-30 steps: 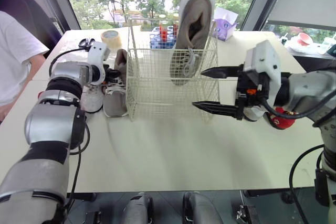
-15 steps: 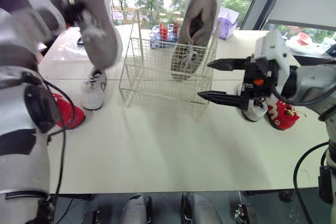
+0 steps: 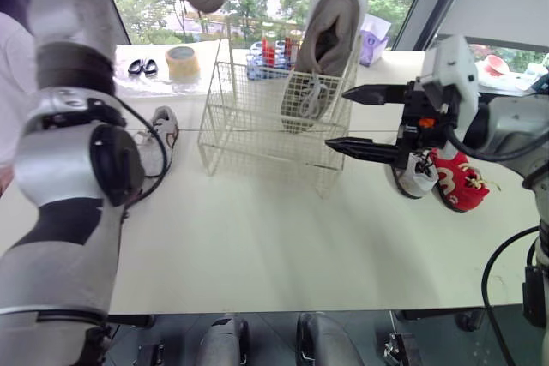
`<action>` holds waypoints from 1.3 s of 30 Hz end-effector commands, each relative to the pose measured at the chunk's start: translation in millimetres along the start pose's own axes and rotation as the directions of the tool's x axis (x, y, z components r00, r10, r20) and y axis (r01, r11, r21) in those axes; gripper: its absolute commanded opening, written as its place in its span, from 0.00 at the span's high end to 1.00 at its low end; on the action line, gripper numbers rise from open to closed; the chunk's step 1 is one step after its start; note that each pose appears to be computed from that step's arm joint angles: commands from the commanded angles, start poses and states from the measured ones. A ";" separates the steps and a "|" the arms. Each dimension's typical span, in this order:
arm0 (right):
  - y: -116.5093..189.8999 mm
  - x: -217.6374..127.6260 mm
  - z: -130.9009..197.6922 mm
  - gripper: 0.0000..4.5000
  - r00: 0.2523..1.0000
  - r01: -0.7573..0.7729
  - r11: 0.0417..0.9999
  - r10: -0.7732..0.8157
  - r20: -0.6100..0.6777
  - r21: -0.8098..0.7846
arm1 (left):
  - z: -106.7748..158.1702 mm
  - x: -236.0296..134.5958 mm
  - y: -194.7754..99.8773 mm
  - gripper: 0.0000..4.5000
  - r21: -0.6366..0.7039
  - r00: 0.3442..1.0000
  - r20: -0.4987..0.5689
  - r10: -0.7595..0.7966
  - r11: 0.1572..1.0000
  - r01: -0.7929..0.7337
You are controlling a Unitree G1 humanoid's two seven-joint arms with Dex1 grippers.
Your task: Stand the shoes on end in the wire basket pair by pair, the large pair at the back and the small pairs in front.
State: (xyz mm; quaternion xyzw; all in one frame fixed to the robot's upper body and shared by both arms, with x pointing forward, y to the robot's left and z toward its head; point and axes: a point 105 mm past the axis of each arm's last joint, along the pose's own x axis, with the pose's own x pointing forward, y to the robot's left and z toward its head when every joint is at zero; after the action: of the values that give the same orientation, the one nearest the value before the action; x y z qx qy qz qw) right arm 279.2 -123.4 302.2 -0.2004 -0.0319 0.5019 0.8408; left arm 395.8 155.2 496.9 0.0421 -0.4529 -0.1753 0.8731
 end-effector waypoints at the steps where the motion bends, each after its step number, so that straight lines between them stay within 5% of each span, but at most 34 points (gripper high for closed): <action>1: 2.3 -10.3 14.7 0.00 0.999 0.043 0.998 -0.041 0.035 -0.047 | 13.6 8.8 -23.3 0.96 0.074 0.993 0.120 -0.008 0.997 -0.001; 6: 4.7 -14.0 17.0 0.00 0.997 0.072 0.997 -0.071 0.034 -0.042 | -9.2 5.0 -46.1 0.96 0.117 0.993 0.113 -0.014 0.993 0.001; 10: 7.8 -16.9 21.3 0.00 0.995 0.093 0.995 -0.092 0.029 -0.038 | -51.8 -9.5 -77.9 0.96 0.199 0.997 0.021 -0.069 0.978 0.064; 22: 10.1 -18.5 26.3 0.00 0.992 0.124 0.992 -0.123 0.034 -0.021 | -106.3 -44.0 -79.6 0.96 0.338 0.989 -0.142 -0.044 0.937 0.090; 34: 9.1 -15.1 20.9 0.00 0.995 0.103 0.995 -0.103 0.016 -0.013 | -141.0 -69.5 -72.7 0.96 0.177 0.943 -0.315 -0.111 0.969 0.173; 39: 7.2 -13.0 19.9 0.00 0.995 0.099 0.995 -0.099 0.026 -0.011 | -144.8 -82.4 -77.4 0.41 0.082 0.924 -0.319 -0.210 0.966 0.247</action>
State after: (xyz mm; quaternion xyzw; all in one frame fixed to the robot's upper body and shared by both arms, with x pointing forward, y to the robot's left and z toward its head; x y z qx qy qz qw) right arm 262.8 -123.9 312.3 -0.1906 -0.0372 0.4666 0.8629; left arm 456.7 103.9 307.4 0.1814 -0.2775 -0.2239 0.9165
